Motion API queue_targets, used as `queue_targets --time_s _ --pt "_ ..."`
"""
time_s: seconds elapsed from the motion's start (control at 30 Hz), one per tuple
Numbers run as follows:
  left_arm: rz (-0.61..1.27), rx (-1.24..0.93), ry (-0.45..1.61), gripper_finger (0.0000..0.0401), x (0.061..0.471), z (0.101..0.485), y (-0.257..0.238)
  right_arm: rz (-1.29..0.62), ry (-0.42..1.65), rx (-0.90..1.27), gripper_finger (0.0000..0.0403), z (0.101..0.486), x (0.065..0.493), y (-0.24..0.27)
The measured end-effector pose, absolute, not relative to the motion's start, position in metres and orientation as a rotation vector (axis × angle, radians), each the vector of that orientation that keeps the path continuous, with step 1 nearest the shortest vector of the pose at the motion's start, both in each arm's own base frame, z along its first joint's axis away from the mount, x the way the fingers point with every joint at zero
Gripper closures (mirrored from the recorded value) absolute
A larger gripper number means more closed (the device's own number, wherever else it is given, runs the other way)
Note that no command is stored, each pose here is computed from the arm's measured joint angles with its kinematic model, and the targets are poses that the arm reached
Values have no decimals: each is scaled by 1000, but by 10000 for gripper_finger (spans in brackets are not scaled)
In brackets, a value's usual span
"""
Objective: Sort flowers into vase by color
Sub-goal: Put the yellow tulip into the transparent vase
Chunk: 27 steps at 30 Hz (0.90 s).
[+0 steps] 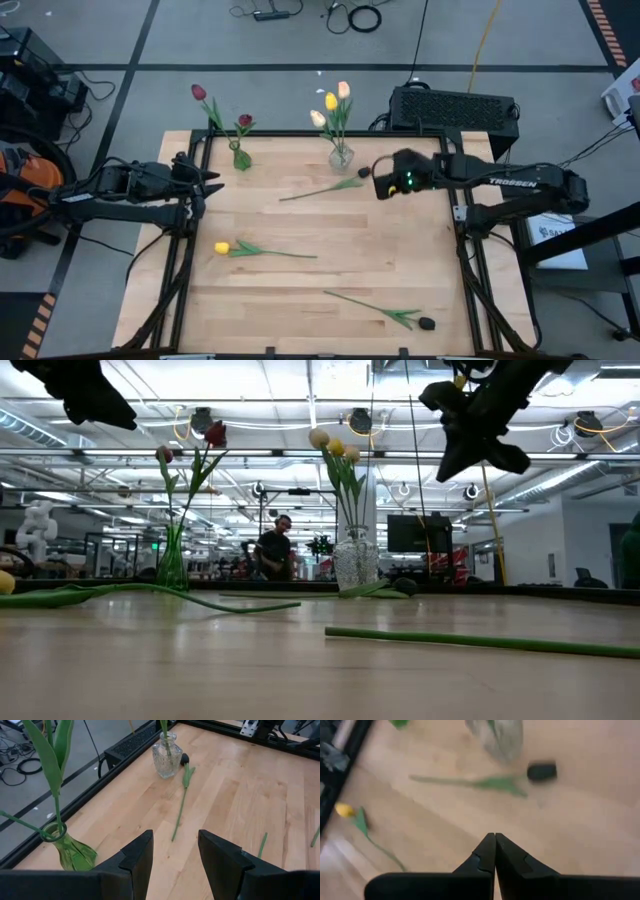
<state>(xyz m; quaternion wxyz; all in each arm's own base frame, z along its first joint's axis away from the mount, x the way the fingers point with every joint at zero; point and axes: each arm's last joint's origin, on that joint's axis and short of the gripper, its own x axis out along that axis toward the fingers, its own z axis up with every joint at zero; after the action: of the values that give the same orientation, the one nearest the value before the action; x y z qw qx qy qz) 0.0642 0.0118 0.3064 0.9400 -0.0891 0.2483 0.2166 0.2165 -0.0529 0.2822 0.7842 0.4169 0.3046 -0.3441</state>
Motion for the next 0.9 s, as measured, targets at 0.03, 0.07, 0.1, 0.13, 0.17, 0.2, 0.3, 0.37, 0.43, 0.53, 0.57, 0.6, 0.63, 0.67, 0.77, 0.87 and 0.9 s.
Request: queue_targets --time_s 0.03,0.07,0.1,0.13,0.17,0.2,0.3,0.37,0.43,0.53,0.57,0.6,0.63,0.67,0.77,0.87,0.9 --pt "442 -182 506 237 64 306 12 -746 682 915 402 280 217 -48" --pt "442 -182 507 237 64 306 12 -750 706 930 402 278 216 -44" --pt "442 -182 506 237 64 306 12 -756 724 946 402 277 216 -39" --pt "442 -182 506 237 64 306 12 -761 738 961 402 276 216 -35" --pt "442 -182 506 237 64 306 12 -769 754 973 402 275 214 -32" --pt "442 -182 507 237 64 306 12 -779 773 982 402 273 213 -28" --pt "442 -183 504 237 64 307 12 -794 820 990 402 271 210 -21" --pt "449 -212 496 237 65 307 12 -801 848 984 402 270 208 -17" --pt "457 -244 486 237 69 308 12 -801 872 968 402 269 206 -15" --pt "472 -334 492 237 79 307 12 -790 897 929 402 268 205 -14" --pt "480 -374 494 237 84 306 12 -789 903 911 402 268 205 -14" --pt "486 -409 501 237 90 306 12 -787 904 889 402 268 205 -14" --pt "487 -437 515 237 96 304 12 -785 903 863 402 268 205 -14" --pt "484 -457 533 237 103 303 12 -786 902 835 402 268 205 -15" --pt "473 -479 610 237 123 295 11 -777 907 765 402 268 204 -16" --pt "483 -500 695 237 138 286 11 -750 923 714 402 268 205 -16" --pt "482 -509 721 237 141 283 11 -742 929 699 402 268 205 -16"
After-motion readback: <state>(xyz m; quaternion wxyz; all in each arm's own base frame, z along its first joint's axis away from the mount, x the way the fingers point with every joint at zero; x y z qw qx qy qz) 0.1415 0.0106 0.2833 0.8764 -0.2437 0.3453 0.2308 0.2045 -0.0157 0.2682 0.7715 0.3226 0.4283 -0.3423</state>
